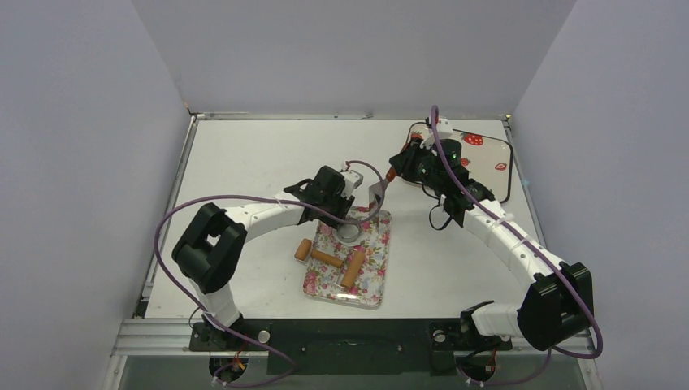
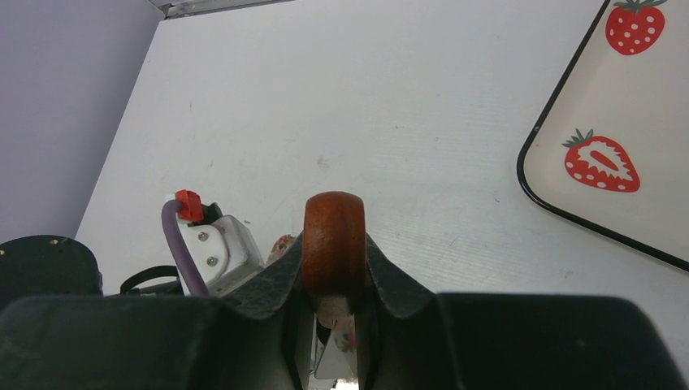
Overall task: Roll out the dumpling wrappers from the dough
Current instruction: Remove the dumpling wrapper from the work surface.
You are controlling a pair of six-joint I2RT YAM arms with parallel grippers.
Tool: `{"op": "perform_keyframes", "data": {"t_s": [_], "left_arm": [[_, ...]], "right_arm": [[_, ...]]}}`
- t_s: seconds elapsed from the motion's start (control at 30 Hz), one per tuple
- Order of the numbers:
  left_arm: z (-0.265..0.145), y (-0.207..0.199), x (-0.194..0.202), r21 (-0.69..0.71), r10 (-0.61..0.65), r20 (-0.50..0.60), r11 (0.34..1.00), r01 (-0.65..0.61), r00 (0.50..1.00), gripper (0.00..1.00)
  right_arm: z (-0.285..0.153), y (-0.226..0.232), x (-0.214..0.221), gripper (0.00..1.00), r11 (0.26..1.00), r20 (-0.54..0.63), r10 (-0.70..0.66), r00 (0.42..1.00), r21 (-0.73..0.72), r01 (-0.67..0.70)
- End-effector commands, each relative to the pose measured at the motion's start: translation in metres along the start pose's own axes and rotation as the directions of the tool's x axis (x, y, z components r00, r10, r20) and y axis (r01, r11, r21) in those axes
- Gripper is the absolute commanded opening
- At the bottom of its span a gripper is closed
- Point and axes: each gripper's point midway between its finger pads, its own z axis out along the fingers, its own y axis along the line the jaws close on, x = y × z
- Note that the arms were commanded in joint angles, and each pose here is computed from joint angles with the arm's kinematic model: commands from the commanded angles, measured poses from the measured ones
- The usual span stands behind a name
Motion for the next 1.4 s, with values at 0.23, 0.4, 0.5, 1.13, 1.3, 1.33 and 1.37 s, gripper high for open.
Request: {"op": "perform_keyframes", "data": {"t_s": [0.23, 0.4, 0.5, 1.13, 1.3, 1.33, 1.37], "left_arm": [[0.015, -0.005, -0.018, 0.016, 0.348, 0.079, 0.937, -0.350, 0.934, 0.10], [0.021, -0.007, -0.010, 0.046, 0.491, 0.070, 0.868, -0.494, 0.868, 0.08], [0.022, -0.008, -0.018, 0.029, 0.584, 0.101, 0.807, -0.589, 0.805, 0.08], [0.026, -0.069, -0.006, 0.230, 0.826, 0.421, 0.303, -0.925, 0.376, 0.15], [0.024, -0.075, -0.030, 0.186, 0.818, 0.444, 0.315, -0.931, 0.366, 0.31], [0.021, -0.076, -0.039, 0.177, 0.810, 0.447, 0.334, -0.926, 0.378, 0.32], [0.019, -0.076, -0.042, 0.177, 0.808, 0.441, 0.348, -0.921, 0.390, 0.34]], "right_arm": [[-0.004, 0.007, -0.019, 0.00, 0.999, 0.078, -0.001, 0.997, -0.047, 0.005], [-0.007, 0.005, -0.018, 0.00, 0.999, 0.082, -0.001, 0.997, -0.044, 0.005], [-0.010, 0.003, -0.020, 0.00, 0.999, 0.092, 0.003, 0.996, -0.041, 0.001], [-0.025, -0.009, -0.021, 0.00, 1.000, 0.116, 0.011, 0.993, 0.005, -0.012], [-0.028, -0.012, -0.024, 0.00, 1.000, 0.127, 0.009, 0.992, 0.014, -0.011], [-0.026, -0.012, -0.021, 0.00, 1.000, 0.120, 0.008, 0.993, 0.012, -0.010], [-0.024, -0.011, -0.022, 0.00, 1.000, 0.126, 0.009, 0.992, 0.006, -0.010]]}}
